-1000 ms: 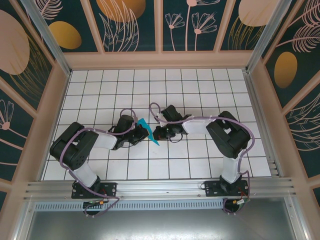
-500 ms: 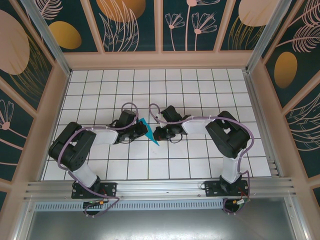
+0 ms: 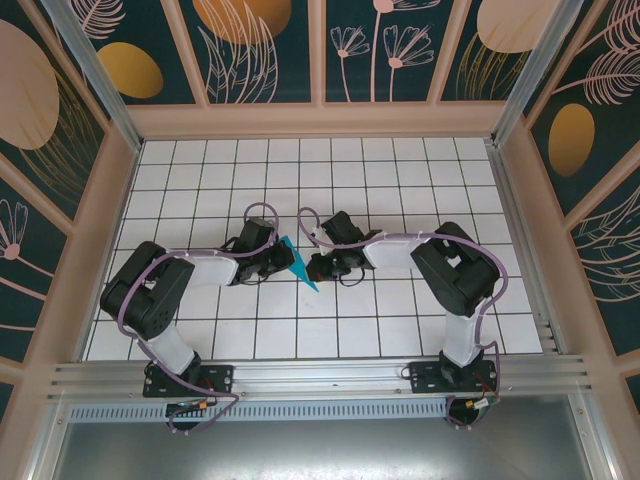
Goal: Fold a paper plane with a square sheet of paper (pick it up from the middle)
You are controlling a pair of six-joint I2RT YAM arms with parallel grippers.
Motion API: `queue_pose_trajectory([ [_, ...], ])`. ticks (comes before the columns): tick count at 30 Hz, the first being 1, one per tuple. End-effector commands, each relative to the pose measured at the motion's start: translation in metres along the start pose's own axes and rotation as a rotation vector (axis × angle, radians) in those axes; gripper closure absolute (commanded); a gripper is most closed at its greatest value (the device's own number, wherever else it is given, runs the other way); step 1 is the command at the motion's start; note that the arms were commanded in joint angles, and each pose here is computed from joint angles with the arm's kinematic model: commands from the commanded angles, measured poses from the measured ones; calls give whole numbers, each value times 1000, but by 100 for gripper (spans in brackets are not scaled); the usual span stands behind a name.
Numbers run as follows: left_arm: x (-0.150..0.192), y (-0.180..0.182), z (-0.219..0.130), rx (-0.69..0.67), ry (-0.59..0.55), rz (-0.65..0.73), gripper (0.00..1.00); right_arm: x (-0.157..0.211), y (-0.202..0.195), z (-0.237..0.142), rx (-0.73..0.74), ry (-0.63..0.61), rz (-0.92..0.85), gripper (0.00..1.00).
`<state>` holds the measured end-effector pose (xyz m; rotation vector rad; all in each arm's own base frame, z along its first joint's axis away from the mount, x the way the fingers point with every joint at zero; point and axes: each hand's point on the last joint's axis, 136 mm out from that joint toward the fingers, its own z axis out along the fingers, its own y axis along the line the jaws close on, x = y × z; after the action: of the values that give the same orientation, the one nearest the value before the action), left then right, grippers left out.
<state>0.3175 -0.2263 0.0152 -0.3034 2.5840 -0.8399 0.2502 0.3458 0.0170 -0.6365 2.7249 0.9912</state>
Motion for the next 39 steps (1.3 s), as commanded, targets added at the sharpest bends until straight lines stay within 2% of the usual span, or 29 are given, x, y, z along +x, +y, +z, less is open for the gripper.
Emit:
queue_pose_trajectory([
  [1, -2, 24, 0, -89, -18, -34, 89, 42, -43, 14, 153, 128, 54, 100],
  [10, -7, 47, -4, -136, -34, -73, 89, 52, -52, 15, 186, 150, 64, 100],
  [27, -43, 108, -11, -232, -83, -131, 89, 58, -56, 16, 198, 164, 71, 100],
  [39, -68, 115, -21, -229, -127, -137, 89, 62, -60, 16, 209, 173, 73, 100],
])
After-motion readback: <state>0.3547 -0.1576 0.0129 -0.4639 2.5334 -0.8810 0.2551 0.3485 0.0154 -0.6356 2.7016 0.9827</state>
